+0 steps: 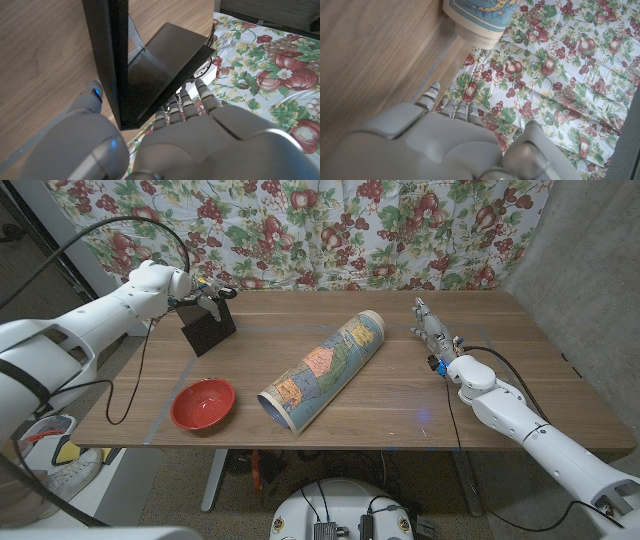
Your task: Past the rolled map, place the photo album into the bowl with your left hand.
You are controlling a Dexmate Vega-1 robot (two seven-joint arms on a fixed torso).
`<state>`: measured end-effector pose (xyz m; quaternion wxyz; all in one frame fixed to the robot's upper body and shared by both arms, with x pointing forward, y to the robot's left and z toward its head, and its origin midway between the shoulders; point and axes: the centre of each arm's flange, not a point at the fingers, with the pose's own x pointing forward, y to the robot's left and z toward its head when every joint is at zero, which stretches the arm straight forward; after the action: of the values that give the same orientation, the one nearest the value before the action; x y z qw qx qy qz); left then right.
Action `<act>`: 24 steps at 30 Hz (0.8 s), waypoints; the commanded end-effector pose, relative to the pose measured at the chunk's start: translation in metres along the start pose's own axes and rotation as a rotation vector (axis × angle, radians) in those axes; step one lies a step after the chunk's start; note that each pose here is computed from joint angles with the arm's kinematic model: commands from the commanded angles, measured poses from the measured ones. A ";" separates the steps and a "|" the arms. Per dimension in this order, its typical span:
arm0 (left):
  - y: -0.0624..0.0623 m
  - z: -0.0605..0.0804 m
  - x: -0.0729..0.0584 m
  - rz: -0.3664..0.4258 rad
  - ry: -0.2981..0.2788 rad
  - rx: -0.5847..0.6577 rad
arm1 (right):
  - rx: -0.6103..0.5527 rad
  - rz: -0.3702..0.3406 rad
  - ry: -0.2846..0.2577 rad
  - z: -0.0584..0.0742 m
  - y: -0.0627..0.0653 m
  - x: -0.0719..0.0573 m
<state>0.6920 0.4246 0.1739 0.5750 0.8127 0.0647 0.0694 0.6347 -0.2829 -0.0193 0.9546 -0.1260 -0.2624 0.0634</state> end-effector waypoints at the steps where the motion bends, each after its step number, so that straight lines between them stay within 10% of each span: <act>1: -0.001 0.003 0.003 -0.001 0.010 0.016 | -0.013 0.000 0.004 0.004 -0.002 0.000; 24: -0.006 0.009 0.016 -0.043 0.021 0.024 | -0.017 0.003 0.004 0.005 -0.005 0.001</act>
<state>0.7015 0.4222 0.1700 0.5663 0.8175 0.0780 0.0705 0.6345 -0.2837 -0.0124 0.9532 -0.1354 -0.2625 0.0647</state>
